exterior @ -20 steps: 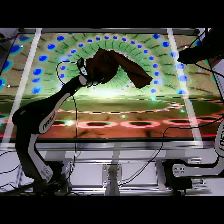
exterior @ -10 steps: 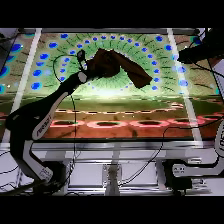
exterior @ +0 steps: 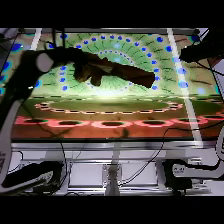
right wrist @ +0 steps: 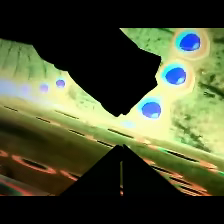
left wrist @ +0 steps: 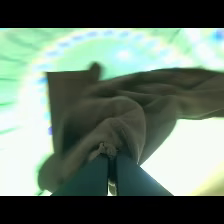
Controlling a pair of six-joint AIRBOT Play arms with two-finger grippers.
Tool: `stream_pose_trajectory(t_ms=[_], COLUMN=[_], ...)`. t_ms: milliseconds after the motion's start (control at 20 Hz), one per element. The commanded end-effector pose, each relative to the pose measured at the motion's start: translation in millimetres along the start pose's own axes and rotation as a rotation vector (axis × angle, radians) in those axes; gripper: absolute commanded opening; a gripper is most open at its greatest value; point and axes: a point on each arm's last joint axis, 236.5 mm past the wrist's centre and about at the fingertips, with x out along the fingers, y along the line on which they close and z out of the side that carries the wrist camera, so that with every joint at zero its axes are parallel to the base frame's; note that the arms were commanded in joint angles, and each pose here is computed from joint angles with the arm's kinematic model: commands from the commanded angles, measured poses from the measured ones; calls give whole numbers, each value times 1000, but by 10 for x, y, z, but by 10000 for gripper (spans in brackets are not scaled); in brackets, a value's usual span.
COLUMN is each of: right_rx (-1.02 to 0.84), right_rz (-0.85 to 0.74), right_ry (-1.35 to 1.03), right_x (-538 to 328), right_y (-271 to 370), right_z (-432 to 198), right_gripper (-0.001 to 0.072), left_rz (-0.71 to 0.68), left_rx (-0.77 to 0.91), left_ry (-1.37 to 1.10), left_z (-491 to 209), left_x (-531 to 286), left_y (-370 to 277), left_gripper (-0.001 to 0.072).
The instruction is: Fold the clothes and pants, and hang the long-sleeved shirts on hangers.
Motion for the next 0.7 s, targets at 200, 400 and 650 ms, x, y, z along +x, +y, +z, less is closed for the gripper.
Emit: stream_pose_trajectory(t_ms=[200,400,650], right_rx=[-19,45,264], right_rz=[-50,42,299], right_ry=[69,233,369], right_x=[-210,191,924], right_y=[-37,94,672], right_z=[-256,-852,-1643], right_gripper=[10,10,153], left_rz=[258,330,319], left_rx=[13,-140,-177], left_ry=[226,311,404], left_z=[-1248,-2267,-3045], left_x=[-1357,-1540,-1489], left_y=[712,798,667], left_gripper=[22,24,24])
